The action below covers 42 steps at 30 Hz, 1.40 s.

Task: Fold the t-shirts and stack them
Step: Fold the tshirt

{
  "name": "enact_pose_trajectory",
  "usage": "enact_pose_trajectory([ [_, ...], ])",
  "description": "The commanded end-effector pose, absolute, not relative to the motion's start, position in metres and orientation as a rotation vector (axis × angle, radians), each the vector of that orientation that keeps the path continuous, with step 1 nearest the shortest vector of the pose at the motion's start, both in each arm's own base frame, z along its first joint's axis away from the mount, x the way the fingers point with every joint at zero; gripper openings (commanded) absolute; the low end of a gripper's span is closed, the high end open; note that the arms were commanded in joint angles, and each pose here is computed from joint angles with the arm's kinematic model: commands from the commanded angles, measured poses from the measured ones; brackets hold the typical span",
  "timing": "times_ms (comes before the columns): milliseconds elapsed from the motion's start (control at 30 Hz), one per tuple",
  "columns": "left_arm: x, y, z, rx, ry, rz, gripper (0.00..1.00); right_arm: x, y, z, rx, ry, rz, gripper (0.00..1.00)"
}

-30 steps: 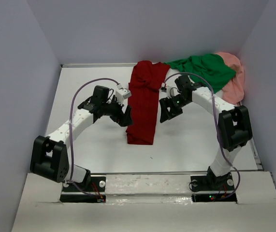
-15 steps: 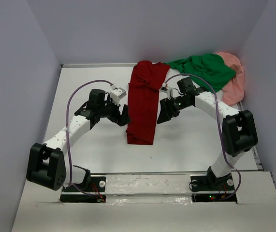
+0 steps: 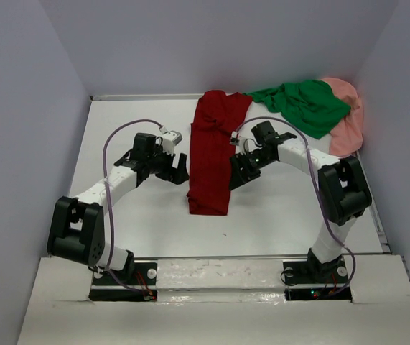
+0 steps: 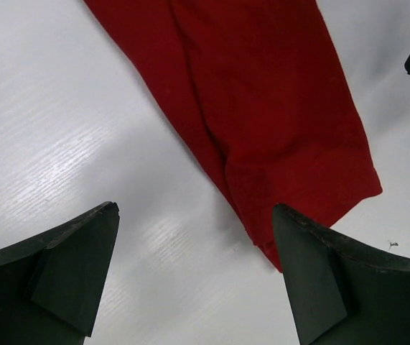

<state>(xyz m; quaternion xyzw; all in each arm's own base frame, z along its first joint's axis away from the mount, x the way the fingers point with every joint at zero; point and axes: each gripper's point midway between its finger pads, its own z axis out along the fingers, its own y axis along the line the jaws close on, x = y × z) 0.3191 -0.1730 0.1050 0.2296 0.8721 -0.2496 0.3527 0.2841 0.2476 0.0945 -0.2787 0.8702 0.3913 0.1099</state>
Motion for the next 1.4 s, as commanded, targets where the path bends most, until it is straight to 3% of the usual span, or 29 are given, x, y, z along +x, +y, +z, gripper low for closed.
enact_pose_trajectory([
  [0,0.326,-0.170,0.098,0.572,2.272,-0.627,0.96,0.279,0.261,0.074,-0.878,2.595,1.087,0.74],
  [333,0.326,-0.171,0.098,0.575,2.275,-0.627,0.96,0.246,0.260,0.033,-0.913,2.761,1.062,0.74],
  [867,0.334,-0.178,0.099,0.566,2.276,-0.660,0.96,0.229,0.298,0.045,-0.993,2.644,1.120,0.74],
  [1367,0.331,-0.181,0.097,0.573,2.281,-0.657,0.96,0.203,0.297,-0.012,-1.097,2.851,0.897,0.70],
])
